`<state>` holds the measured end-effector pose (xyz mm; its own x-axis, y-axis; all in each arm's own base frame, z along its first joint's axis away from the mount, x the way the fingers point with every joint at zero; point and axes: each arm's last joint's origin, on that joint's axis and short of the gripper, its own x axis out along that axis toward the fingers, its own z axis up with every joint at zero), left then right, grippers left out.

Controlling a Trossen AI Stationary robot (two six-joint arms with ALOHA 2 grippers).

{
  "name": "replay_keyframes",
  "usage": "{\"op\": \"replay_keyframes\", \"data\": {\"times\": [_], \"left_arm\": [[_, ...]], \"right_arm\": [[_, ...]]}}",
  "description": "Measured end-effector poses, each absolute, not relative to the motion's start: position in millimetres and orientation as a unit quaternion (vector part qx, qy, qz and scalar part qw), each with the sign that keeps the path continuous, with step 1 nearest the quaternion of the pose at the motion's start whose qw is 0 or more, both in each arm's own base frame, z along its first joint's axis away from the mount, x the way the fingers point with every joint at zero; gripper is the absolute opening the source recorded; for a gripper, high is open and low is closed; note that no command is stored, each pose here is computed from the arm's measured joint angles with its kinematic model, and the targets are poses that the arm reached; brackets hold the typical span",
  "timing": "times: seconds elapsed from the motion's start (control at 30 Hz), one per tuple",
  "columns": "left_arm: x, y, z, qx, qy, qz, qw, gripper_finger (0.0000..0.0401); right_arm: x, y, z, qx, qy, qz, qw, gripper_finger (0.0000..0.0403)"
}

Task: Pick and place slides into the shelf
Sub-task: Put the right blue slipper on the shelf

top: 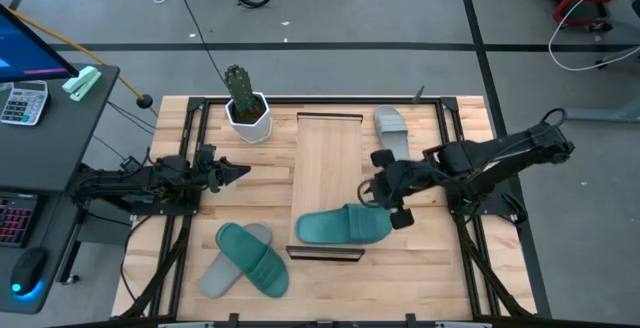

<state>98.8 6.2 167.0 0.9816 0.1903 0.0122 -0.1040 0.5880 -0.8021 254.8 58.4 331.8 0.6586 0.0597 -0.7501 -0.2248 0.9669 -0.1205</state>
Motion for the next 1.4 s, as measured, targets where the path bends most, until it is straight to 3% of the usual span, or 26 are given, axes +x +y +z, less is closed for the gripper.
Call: {"op": "replay_keyframes", "data": {"times": [0.37, 0.97, 1.4], "left_arm": [[98.8, 6.1, 167.0, -0.443, -0.048, 0.083, 0.891, 0.0052], [98.8, 6.2, 167.0, -0.442, -0.048, 0.083, 0.892, 0.0052], [98.8, 6.2, 167.0, -0.434, -0.047, 0.084, 0.896, 0.0052]], "right_arm": [[251.9, 24.6, 325.2, -0.032, 0.462, 0.07, 0.884, 0.0008], [281.0, 38.9, 287.3, 0.0, 0.527, 0.13, 0.84, 0.0002], [267.4, 44.0, 305.1, 0.004, 0.496, 0.148, 0.856, 0.0]]}}
